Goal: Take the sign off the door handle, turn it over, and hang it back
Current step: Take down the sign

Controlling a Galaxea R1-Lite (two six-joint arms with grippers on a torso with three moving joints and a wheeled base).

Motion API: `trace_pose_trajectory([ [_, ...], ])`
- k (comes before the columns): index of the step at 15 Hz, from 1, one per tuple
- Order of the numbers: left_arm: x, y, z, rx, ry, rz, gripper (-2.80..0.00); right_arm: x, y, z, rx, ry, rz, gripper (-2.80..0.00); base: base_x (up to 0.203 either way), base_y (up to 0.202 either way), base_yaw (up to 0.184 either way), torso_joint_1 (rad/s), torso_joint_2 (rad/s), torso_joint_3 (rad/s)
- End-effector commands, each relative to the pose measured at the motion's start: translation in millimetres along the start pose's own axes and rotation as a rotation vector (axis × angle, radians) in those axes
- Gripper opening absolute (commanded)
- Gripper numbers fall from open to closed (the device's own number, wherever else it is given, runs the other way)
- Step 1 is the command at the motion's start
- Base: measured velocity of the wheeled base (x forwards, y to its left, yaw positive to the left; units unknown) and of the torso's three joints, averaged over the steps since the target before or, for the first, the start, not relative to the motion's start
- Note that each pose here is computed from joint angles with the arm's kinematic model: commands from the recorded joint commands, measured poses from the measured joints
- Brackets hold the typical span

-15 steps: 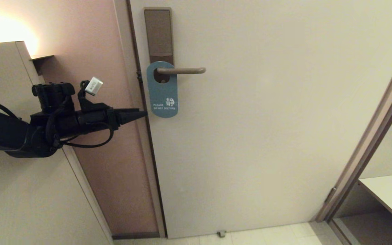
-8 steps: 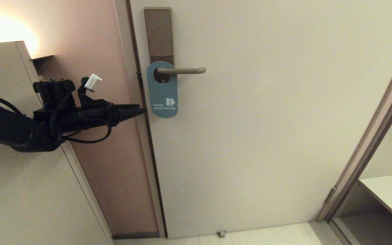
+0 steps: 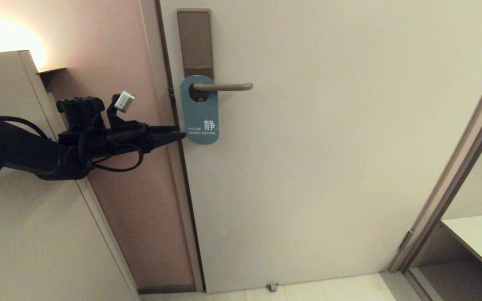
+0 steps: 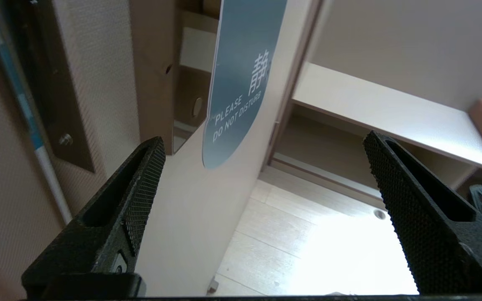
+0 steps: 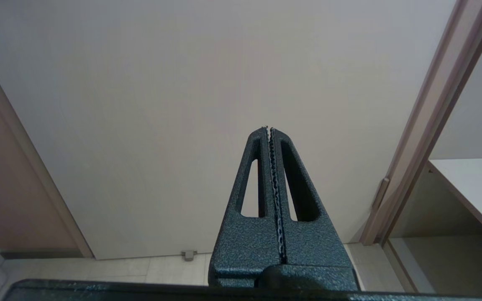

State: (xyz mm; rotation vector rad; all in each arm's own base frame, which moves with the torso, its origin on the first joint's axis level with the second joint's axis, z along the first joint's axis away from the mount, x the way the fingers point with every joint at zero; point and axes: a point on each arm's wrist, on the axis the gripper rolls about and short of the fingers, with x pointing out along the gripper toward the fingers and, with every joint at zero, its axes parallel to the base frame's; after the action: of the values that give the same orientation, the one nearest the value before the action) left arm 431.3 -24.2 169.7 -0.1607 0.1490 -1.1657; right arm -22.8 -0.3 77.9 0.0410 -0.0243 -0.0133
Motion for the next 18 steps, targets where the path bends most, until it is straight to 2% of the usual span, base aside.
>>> trace_pose_trajectory([
  [1,5,8.5,-6,-0.001,0.004,-0.027,0.0,0,0,0,0.001,0.0,0.0,-2.8,0.0,0.0,0.0,0.0,0.0,0.0],
  [3,10,12.4,-5,0.008,0.002,-0.045,0.0,0,0,0,0.001,0.0,0.0,-2.8,0.0,0.0,0.0,0.0,0.0,0.0],
  [8,24,5.9,-5,0.012,0.007,-0.079,0.0,0,0,0,0.001,0.0,0.0,-2.8,0.0,0.0,0.0,0.0,0.0,0.0],
  [18,25,1.6,0,0.022,0.004,-0.086,0.0,0,0,0,0.001,0.0,0.0,-2.8,0.0,0.0,0.0,0.0,0.0,0.0],
])
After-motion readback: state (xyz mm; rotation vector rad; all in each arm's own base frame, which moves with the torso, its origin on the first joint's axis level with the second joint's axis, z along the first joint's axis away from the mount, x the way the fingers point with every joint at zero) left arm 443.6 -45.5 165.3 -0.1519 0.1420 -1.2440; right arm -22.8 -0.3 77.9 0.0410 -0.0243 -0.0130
